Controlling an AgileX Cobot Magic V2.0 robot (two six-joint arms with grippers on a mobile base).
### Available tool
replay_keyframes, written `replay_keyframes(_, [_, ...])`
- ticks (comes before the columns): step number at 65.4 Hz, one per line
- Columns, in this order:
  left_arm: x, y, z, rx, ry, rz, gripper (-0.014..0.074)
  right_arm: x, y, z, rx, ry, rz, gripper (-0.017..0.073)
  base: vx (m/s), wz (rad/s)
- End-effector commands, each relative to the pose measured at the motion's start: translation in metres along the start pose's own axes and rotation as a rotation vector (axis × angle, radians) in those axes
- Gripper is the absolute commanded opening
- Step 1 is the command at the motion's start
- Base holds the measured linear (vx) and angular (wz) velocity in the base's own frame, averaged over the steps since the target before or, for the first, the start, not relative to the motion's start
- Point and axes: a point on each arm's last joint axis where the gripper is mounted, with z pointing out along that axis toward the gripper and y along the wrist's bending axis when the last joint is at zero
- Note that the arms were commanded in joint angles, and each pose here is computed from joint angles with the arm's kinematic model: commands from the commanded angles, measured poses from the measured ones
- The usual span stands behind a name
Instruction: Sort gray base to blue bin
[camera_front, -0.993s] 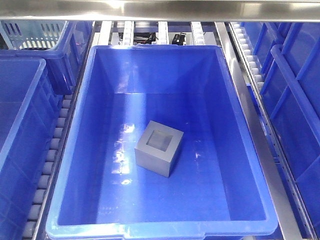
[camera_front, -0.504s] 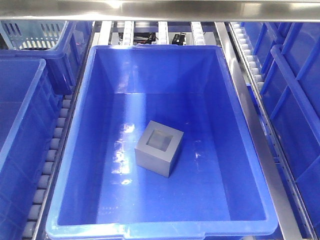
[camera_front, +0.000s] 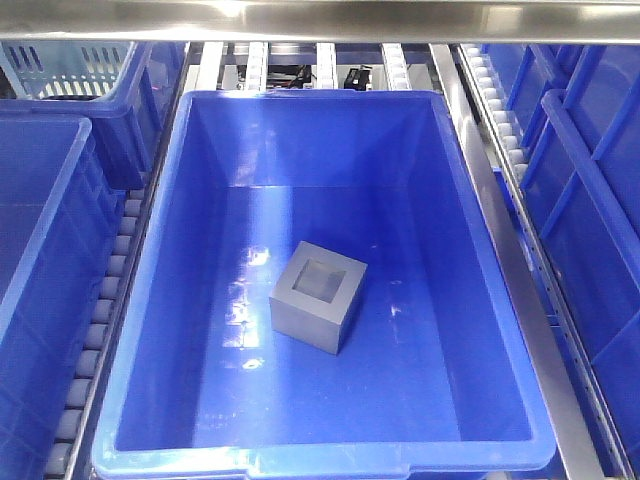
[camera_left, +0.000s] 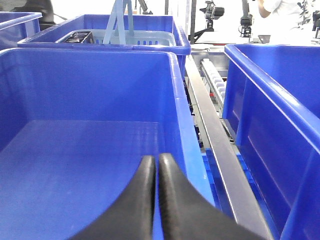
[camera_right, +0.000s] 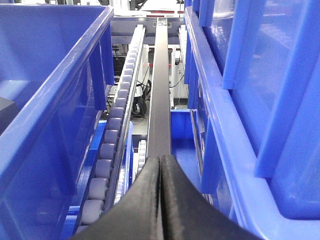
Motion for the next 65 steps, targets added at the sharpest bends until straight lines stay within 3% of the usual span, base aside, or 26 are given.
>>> replay_keyframes(1, [0.0027, 0.0002, -0.0002, 0.004, -0.061, -0.012, -0.0006, -0.0025, 0.0, -0.0001, 0.003, -0.071, -0.011, -0.0009, 0.0, 0.0])
replay_keyframes(65, [0.0024, 0.0002, -0.0002, 0.004, -0.062, -0.012, -0.0006, -0.0025, 0.0, -0.0001, 0.003, -0.071, -0.011, -0.0009, 0.0, 0.0])
